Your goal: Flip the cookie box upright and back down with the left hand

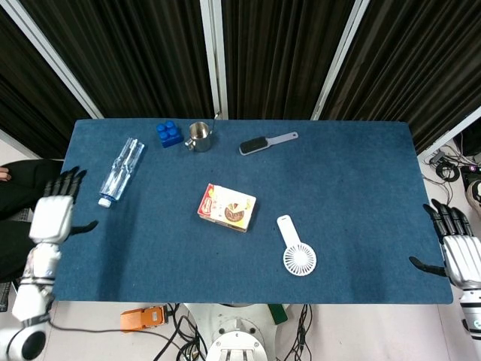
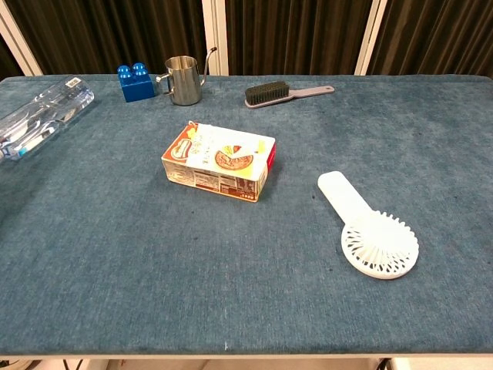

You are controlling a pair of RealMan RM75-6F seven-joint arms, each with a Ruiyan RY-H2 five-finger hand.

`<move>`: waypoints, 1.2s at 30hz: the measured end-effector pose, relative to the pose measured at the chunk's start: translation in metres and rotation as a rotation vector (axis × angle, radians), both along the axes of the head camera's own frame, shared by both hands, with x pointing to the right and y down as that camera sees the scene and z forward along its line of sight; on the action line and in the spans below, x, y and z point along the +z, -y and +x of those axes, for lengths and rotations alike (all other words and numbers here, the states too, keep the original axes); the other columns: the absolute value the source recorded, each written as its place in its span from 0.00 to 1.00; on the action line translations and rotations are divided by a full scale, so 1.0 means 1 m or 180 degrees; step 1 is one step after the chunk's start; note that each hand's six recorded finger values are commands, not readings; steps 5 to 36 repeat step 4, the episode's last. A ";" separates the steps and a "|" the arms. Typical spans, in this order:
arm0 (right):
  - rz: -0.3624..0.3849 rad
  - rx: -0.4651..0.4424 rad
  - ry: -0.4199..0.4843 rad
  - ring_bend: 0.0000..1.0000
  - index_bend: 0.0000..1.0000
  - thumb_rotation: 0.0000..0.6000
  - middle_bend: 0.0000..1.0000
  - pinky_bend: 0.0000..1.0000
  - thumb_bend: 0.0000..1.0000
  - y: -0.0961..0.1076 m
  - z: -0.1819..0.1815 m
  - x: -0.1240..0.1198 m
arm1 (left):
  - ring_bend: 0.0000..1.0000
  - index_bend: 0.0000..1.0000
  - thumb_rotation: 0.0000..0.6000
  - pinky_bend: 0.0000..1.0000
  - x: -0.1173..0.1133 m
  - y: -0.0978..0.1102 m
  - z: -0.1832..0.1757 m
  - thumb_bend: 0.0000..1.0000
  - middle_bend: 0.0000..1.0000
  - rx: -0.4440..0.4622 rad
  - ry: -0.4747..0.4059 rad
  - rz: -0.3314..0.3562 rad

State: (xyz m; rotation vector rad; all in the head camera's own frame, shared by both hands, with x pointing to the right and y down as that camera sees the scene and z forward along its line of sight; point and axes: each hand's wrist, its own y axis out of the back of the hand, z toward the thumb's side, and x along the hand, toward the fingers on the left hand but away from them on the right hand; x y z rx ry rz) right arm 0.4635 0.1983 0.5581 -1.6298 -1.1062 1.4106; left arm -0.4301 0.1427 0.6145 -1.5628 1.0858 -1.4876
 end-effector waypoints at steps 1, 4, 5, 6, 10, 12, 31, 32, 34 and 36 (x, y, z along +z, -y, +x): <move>0.0005 -0.0017 0.0004 0.00 0.00 1.00 0.00 0.00 0.17 0.000 -0.002 0.000 | 0.00 0.00 1.00 0.04 -0.004 -0.011 -0.008 0.00 0.00 -0.0039 0.0036 0.0006; 0.0023 -0.0094 0.0019 0.00 0.00 1.00 0.00 0.00 0.17 0.000 -0.010 0.001 | 0.00 0.00 1.00 0.04 -0.016 -0.034 -0.022 0.00 0.00 -0.0102 0.0119 0.0073; 0.0023 -0.0094 0.0019 0.00 0.00 1.00 0.00 0.00 0.17 0.000 -0.010 0.001 | 0.00 0.00 1.00 0.04 -0.016 -0.034 -0.022 0.00 0.00 -0.0102 0.0119 0.0073; 0.0023 -0.0094 0.0019 0.00 0.00 1.00 0.00 0.00 0.17 0.000 -0.010 0.001 | 0.00 0.00 1.00 0.04 -0.016 -0.034 -0.022 0.00 0.00 -0.0102 0.0119 0.0073; 0.0023 -0.0094 0.0019 0.00 0.00 1.00 0.00 0.00 0.17 0.000 -0.010 0.001 | 0.00 0.00 1.00 0.04 -0.016 -0.034 -0.022 0.00 0.00 -0.0102 0.0119 0.0073; 0.0023 -0.0094 0.0019 0.00 0.00 1.00 0.00 0.00 0.17 0.000 -0.010 0.001 | 0.00 0.00 1.00 0.04 -0.016 -0.034 -0.022 0.00 0.00 -0.0102 0.0119 0.0073; 0.0023 -0.0094 0.0019 0.00 0.00 1.00 0.00 0.00 0.17 0.000 -0.010 0.001 | 0.00 0.00 1.00 0.04 -0.016 -0.034 -0.022 0.00 0.00 -0.0102 0.0119 0.0073; 0.0023 -0.0094 0.0019 0.00 0.00 1.00 0.00 0.00 0.17 0.000 -0.010 0.001 | 0.00 0.00 1.00 0.04 -0.016 -0.034 -0.022 0.00 0.00 -0.0102 0.0119 0.0073; 0.0023 -0.0094 0.0019 0.00 0.00 1.00 0.00 0.00 0.17 0.000 -0.010 0.001 | 0.00 0.00 1.00 0.04 -0.016 -0.034 -0.022 0.00 0.00 -0.0102 0.0119 0.0073; 0.0023 -0.0094 0.0019 0.00 0.00 1.00 0.00 0.00 0.17 0.000 -0.010 0.001 | 0.00 0.00 1.00 0.04 -0.016 -0.034 -0.022 0.00 0.00 -0.0102 0.0119 0.0073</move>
